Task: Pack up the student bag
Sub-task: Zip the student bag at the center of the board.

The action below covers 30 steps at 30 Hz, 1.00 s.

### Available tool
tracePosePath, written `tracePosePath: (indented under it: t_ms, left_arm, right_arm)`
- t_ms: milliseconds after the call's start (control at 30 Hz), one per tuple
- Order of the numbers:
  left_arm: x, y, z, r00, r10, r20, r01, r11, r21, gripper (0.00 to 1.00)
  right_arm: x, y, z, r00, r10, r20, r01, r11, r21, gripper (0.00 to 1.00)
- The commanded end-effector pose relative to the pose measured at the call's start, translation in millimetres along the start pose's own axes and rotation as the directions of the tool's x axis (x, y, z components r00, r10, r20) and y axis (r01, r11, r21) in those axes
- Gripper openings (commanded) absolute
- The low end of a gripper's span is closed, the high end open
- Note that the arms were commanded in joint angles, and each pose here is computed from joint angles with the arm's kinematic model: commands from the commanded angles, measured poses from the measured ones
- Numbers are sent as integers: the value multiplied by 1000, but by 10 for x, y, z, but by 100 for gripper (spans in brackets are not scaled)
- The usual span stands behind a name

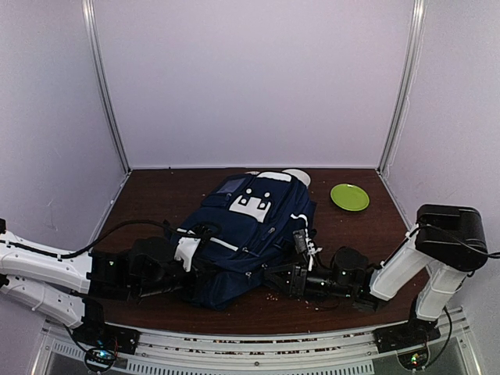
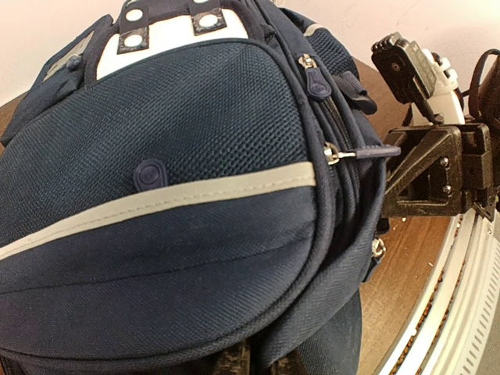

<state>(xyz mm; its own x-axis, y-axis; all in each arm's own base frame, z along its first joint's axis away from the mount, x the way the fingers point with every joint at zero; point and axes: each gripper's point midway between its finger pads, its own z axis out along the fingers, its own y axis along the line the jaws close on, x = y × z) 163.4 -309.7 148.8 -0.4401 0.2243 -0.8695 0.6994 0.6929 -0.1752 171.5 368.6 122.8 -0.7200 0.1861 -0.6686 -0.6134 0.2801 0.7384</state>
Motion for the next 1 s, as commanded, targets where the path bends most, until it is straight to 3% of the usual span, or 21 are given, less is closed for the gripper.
tracePosePath:
  t_ms: [0,233,600,800,967]
  left_arm:
    - [-241,112,-20,993,-68,92,72,996,-47,0]
    - [-251,93,-2,994,-67,91,71,997,-42,0]
    - [-234,94,5,994,-69,89,73,997,-41,0]
    - [-224,97,9,994,-69,88,73,996,-41,0]
    - [-182,108,35,995,-66,80,70,996,-47,0]
  right_arm:
    - [61,-42,-18,1000,0,-17,0,1000,8,21]
    - [69,-31,20,1000,-11,-29,11,1000,14,19]
    - [69,-27,12,999,-20,-25,20,1000,24,0]
    - [39,30,4,998,-61,-31,63,997,44,0]
    - [100,26,18,984,-157,-83,168,975,145,0]
